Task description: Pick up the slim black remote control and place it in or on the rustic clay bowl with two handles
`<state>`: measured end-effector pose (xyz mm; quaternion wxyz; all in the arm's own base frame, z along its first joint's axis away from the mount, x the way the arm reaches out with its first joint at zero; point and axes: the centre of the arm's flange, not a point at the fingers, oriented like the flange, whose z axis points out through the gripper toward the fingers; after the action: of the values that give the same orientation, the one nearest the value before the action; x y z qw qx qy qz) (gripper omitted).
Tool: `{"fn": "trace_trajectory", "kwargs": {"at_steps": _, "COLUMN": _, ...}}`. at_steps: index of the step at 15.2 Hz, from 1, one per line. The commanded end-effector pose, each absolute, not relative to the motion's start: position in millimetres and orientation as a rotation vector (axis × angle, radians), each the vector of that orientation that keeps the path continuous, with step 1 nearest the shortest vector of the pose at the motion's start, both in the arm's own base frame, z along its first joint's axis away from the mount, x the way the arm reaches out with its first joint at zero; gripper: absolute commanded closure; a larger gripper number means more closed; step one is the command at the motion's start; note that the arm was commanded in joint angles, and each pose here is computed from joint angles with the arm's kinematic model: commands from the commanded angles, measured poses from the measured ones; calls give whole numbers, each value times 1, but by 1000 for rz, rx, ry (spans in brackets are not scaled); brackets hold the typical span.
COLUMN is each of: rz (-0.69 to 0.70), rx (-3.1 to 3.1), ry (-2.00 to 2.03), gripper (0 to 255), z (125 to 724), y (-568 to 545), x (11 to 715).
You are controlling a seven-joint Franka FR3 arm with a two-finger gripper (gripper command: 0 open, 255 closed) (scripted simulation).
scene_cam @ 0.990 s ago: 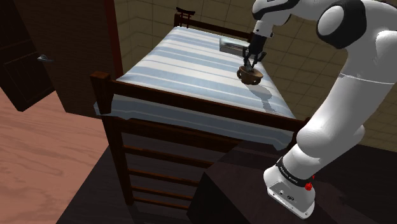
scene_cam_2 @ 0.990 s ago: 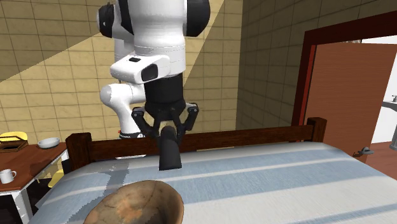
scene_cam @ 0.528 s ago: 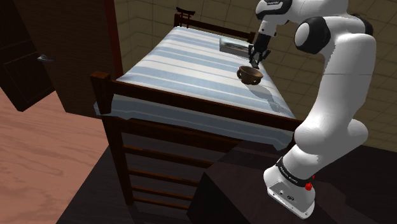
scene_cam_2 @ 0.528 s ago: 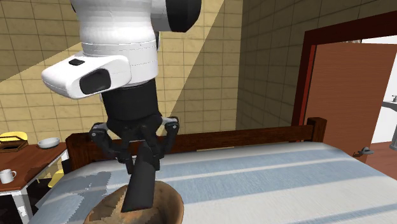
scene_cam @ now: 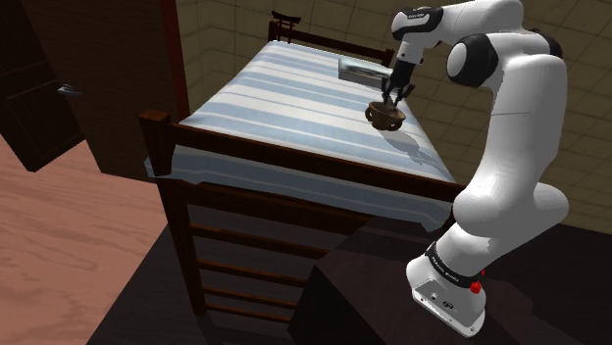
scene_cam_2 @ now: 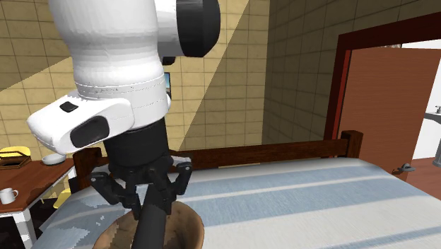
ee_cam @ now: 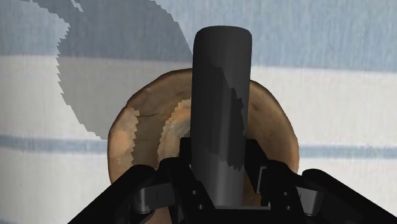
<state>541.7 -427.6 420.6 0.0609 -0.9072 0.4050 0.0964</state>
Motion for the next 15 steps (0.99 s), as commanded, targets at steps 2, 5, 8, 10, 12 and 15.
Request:
{"fn": "trace_trajectory", "kwargs": {"at_steps": 2, "rz": 291, "rx": -2745, "ry": 1225, "gripper": 255, "z": 405, "y": -427, "x": 542}}
{"fn": "trace_trajectory", "kwargs": {"at_steps": 5, "rz": 291, "rx": -2745, "ry": 1225, "gripper": 255, "z": 395, "y": -427, "x": 542}}
{"fn": "trace_trajectory", "kwargs": {"at_steps": 8, "rz": 291, "rx": -2745, "ry": 1225, "gripper": 255, "z": 395, "y": -427, "x": 542}}
{"fn": "trace_trajectory", "kwargs": {"at_steps": 10, "rz": 291, "rx": -2745, "ry": 1225, "gripper": 255, "z": 395, "y": -427, "x": 542}}
{"fn": "trace_trajectory", "kwargs": {"at_steps": 12, "rz": 291, "rx": -2745, "ry": 1225, "gripper": 0, "z": 396, "y": -427, "x": 542}}
{"fn": "trace_trajectory", "kwargs": {"at_steps": 15, "rz": 291, "rx": -2745, "ry": 1225, "gripper": 0, "z": 395, "y": -427, "x": 542}}
